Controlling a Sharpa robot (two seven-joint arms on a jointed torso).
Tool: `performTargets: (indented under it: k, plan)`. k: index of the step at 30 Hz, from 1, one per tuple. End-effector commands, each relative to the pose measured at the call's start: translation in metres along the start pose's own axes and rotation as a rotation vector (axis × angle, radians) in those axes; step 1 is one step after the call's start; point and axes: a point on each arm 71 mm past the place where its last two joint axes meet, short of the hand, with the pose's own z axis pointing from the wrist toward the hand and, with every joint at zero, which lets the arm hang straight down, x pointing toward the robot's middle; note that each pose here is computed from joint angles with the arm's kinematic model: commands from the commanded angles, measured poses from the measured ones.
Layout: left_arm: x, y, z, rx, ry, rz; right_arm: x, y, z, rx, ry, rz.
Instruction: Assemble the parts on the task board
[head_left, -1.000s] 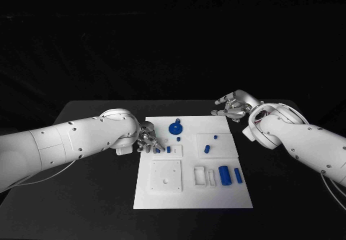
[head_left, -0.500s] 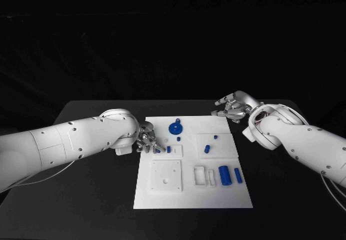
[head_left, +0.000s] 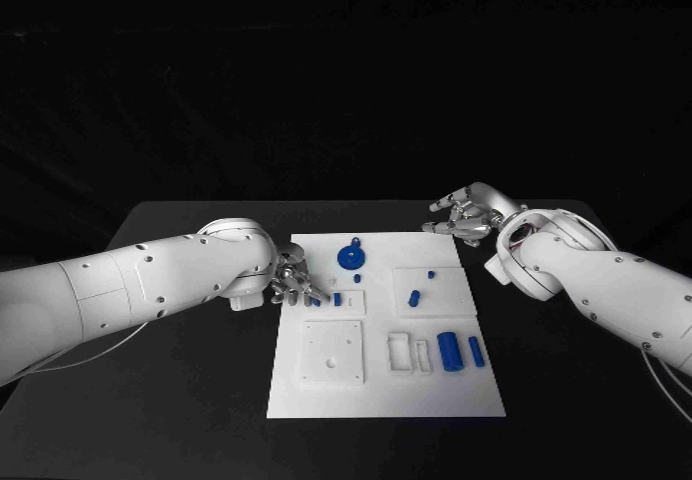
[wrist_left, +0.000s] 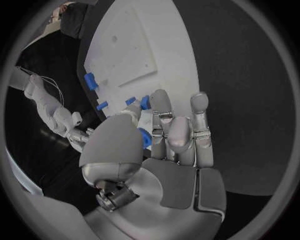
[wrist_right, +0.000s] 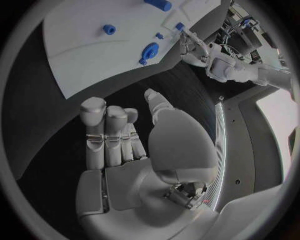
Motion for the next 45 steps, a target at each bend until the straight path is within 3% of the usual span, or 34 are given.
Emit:
performTargets:
  k: [1, 22, 45]
  plan:
    - [-0.0006, 0.0003, 0.0003, -0.005, -0.015, -0.012, 0.0015, 0.0009, 0.0000, -0.010, 0.012, -0.002]
    - [0.0021, -0.0030, 0.0000, 0.019, 0.012, -0.048, 0.0028, 0.0011, 0.0000, -0.010, 0.015, -0.001]
    - [-0.0002, -0.0021, -0.0003, 0.020, -0.017, -0.077, 0.0034, 0.0013, 0.0002, -0.010, 0.016, 0.000]
